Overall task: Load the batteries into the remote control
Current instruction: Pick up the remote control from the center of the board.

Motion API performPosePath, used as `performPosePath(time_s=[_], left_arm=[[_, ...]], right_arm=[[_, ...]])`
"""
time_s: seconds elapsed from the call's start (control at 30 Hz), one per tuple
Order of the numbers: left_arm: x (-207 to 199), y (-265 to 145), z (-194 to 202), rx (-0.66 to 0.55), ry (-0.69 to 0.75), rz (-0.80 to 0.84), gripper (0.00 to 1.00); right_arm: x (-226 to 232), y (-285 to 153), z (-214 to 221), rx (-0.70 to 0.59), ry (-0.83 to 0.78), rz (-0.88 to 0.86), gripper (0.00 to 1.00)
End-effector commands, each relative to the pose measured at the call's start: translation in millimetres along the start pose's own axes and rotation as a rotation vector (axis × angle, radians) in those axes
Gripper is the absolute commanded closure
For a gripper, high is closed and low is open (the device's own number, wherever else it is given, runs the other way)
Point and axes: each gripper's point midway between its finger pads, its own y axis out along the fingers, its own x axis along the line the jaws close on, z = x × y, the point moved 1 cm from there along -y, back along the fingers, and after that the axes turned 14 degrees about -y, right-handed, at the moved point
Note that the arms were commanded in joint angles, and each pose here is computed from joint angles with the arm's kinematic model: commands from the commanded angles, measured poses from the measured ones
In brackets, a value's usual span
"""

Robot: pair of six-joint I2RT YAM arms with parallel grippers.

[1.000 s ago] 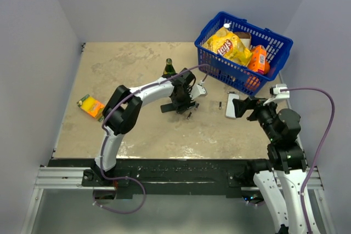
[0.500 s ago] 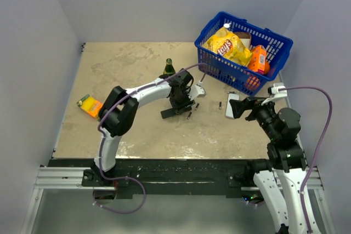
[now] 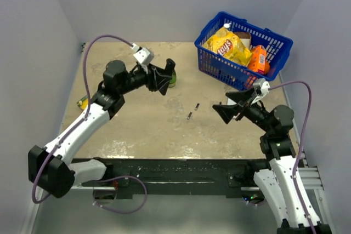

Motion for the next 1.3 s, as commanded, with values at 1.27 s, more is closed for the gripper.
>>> performPosePath(time_s=[1.27], left_arm=[[-125, -78, -15, -0.281, -0.174, 0.715, 0.8]], right_arm=[[146, 121, -15, -0.214, -0.015, -0.683, 0.15]])
